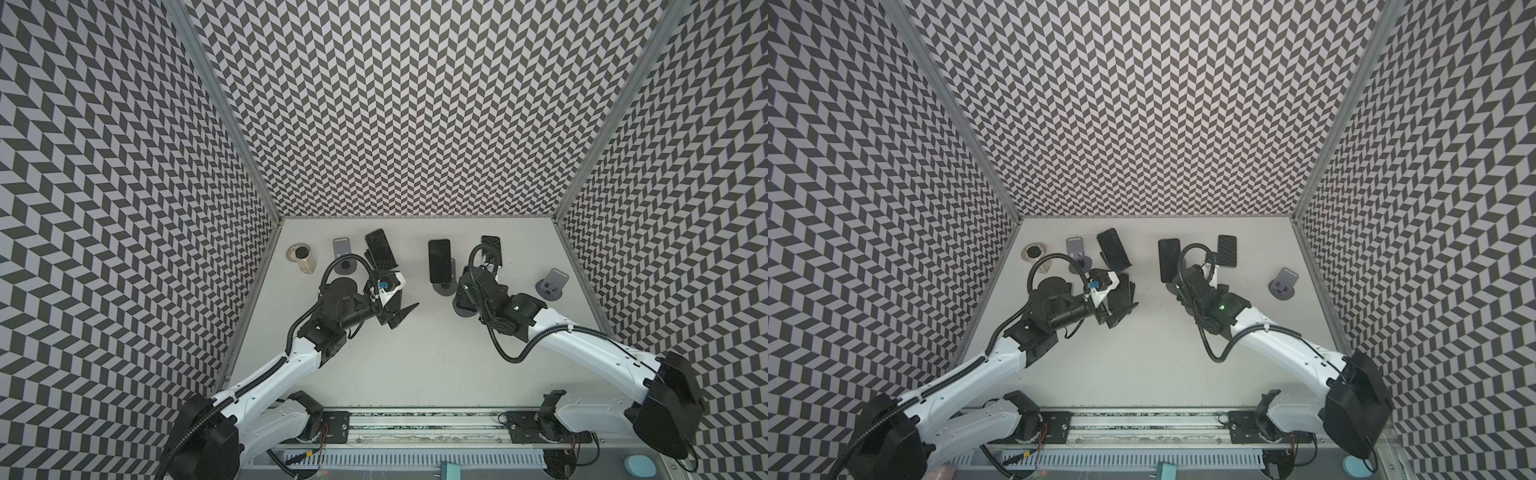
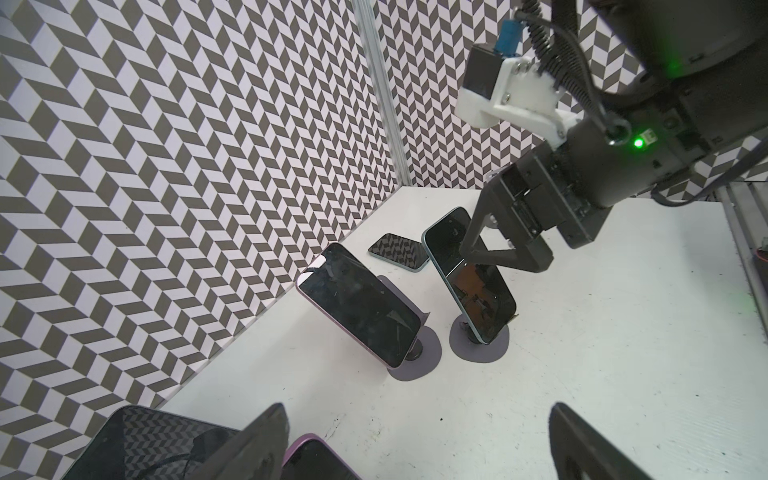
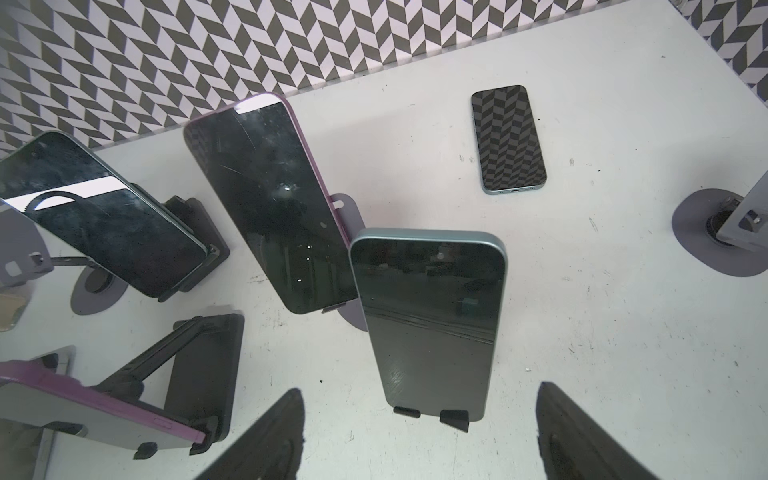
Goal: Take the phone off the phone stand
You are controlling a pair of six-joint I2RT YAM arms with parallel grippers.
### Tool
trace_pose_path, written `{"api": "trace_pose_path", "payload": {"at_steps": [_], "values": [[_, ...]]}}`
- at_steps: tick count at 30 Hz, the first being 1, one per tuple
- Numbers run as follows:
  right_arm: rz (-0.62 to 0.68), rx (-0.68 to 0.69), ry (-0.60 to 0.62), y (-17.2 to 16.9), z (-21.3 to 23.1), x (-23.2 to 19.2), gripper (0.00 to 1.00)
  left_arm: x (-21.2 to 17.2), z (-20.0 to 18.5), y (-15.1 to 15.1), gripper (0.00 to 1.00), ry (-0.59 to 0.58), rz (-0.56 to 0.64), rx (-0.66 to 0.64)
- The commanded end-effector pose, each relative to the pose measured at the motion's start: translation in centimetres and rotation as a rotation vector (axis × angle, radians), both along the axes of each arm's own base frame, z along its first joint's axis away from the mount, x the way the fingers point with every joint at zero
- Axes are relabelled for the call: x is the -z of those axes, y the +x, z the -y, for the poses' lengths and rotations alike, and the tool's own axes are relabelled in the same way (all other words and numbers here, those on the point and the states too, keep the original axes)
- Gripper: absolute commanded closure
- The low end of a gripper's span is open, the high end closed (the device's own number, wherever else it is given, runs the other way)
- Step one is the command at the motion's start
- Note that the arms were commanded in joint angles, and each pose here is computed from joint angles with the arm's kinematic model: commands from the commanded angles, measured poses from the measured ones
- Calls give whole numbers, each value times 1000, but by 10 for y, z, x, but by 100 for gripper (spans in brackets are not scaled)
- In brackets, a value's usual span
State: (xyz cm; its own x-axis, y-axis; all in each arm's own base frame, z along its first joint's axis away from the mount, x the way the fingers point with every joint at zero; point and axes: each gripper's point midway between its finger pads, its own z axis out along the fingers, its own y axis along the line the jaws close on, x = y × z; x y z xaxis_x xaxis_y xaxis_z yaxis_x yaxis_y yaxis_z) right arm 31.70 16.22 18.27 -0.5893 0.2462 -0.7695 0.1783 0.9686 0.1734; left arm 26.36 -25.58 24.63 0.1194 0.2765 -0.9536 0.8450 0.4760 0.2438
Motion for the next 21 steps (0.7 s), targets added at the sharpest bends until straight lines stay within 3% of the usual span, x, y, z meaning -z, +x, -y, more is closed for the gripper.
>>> {"api": "trace_pose_path", "payload": {"at_steps": [1,21], "values": [[53,39,32,11,-2,-15,14,-1,3,-7,2,0,19,48],[26,109,-15,27,1,-2,12,0,6,-7,2,-9,-18,61]]}}
